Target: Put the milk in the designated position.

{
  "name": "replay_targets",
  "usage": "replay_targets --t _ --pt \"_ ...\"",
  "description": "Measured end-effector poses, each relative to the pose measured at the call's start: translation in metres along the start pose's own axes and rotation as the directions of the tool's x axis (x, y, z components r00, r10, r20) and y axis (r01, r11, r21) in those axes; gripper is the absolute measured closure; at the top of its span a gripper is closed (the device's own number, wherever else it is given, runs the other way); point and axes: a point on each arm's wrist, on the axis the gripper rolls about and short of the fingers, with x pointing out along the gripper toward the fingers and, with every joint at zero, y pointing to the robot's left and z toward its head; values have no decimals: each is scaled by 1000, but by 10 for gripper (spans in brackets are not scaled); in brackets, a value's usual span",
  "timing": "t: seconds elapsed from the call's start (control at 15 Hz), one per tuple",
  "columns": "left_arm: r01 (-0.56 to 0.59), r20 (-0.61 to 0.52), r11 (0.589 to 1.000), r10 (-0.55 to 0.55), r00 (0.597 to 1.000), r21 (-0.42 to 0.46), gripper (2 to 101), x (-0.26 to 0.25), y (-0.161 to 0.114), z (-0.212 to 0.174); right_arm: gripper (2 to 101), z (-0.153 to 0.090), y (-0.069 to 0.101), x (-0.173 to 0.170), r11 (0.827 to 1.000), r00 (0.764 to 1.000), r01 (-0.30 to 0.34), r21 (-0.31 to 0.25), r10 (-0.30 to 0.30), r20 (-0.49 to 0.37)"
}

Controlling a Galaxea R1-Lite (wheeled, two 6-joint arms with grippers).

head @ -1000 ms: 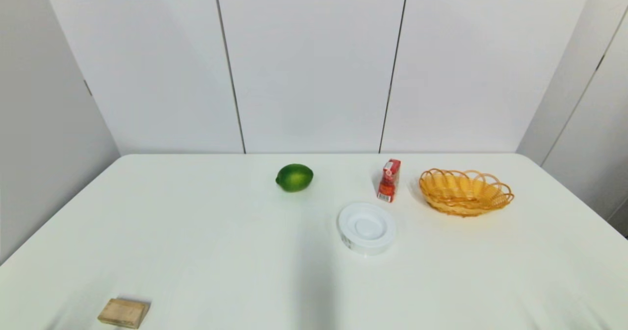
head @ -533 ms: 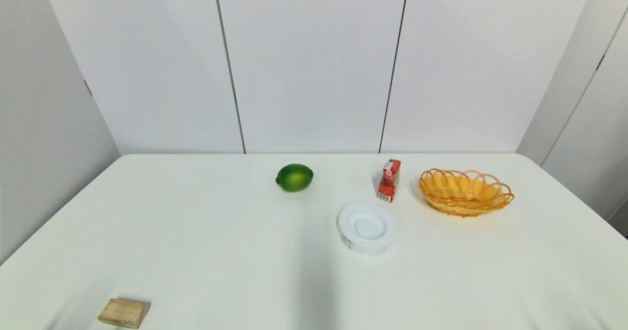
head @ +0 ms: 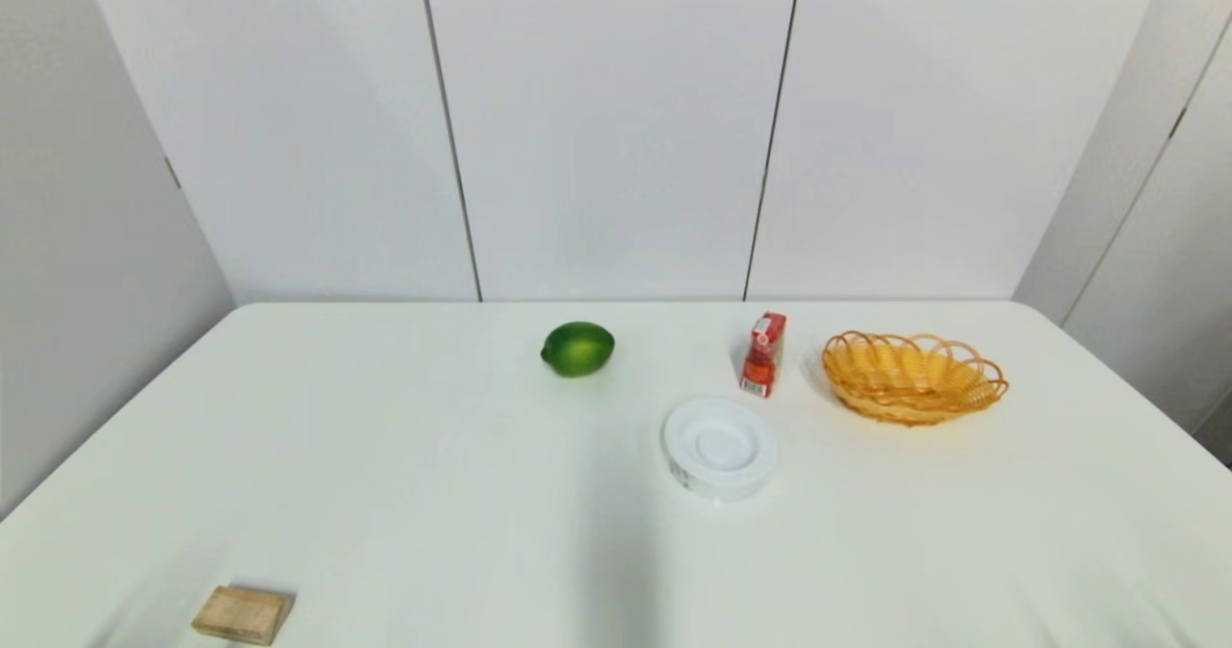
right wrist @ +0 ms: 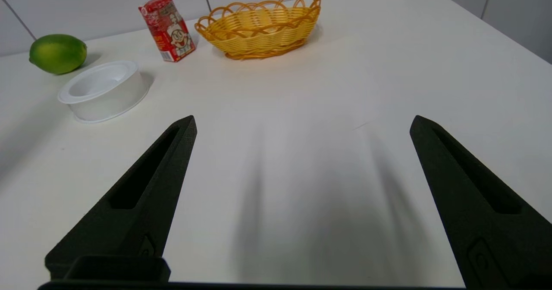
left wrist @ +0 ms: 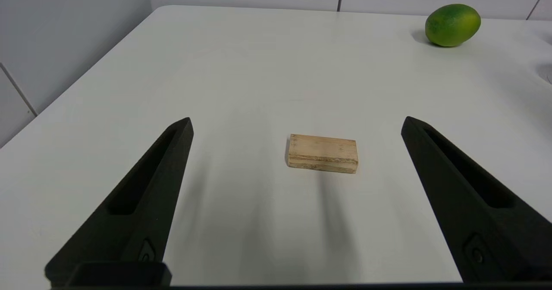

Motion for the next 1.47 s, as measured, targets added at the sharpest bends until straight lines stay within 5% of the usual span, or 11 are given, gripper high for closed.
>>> replay_targets --t 1.47 --pt "0 -1 1000 0 1000 0 54 0 0 0 43 0 0 0 999 1000 9 31 -9 4"
